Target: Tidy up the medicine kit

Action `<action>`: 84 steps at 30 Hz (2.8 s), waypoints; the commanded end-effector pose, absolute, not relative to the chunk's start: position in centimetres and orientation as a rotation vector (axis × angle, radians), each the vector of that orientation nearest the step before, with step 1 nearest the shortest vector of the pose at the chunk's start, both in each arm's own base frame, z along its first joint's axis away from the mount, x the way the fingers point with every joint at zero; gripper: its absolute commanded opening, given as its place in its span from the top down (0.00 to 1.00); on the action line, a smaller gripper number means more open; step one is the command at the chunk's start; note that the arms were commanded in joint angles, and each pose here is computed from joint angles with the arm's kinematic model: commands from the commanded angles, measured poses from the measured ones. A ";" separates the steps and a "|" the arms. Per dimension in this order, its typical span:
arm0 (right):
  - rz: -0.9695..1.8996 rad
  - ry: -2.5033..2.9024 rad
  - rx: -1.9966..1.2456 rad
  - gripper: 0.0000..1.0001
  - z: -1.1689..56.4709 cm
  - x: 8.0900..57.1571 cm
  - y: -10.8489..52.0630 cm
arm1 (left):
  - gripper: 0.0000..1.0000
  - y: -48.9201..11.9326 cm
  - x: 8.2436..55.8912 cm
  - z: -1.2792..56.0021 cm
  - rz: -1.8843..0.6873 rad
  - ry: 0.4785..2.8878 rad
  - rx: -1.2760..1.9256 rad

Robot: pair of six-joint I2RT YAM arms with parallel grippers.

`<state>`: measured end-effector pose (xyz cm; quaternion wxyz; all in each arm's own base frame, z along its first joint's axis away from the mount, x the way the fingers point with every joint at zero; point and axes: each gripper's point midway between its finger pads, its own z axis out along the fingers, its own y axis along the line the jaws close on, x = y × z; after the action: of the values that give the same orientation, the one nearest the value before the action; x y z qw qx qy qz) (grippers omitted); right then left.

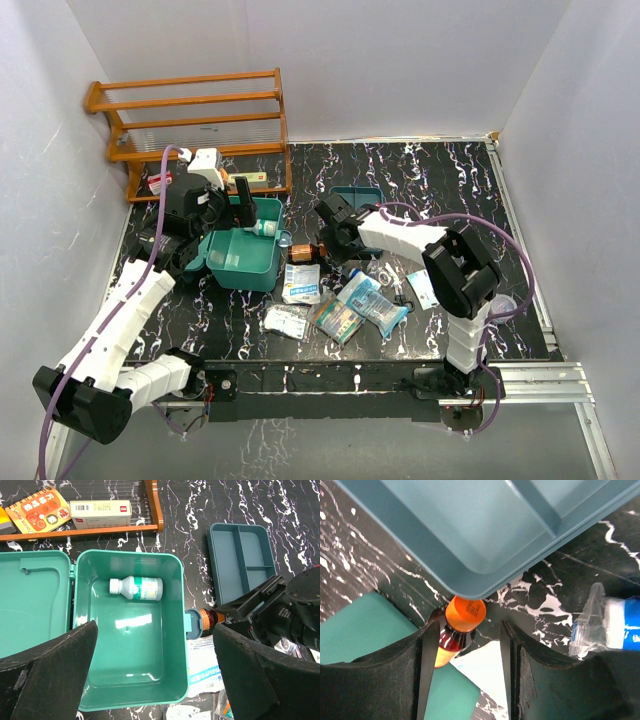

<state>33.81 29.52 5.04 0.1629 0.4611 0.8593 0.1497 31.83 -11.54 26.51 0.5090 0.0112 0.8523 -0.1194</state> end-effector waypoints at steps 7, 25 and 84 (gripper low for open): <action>0.420 2.342 1.425 0.51 5.3 36.2 30.1 | 0.01 -12.2 31.8 28.5 -0.333 2.007 0.070; 0.524 2.297 1.399 0.85 6.3 37.8 31.1 | 0.01 -14.1 32.1 27.6 -0.436 2.030 0.112; 1.258 2.416 -0.323 1.00 26.3 31.0 26.9 | 0.29 -32.4 29.6 21.4 -0.911 1.615 1.342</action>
<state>30.64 26.17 23.52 0.1693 -0.0788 0.8873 0.4216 29.74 -31.24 19.23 0.4037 0.5255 0.6681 -0.3385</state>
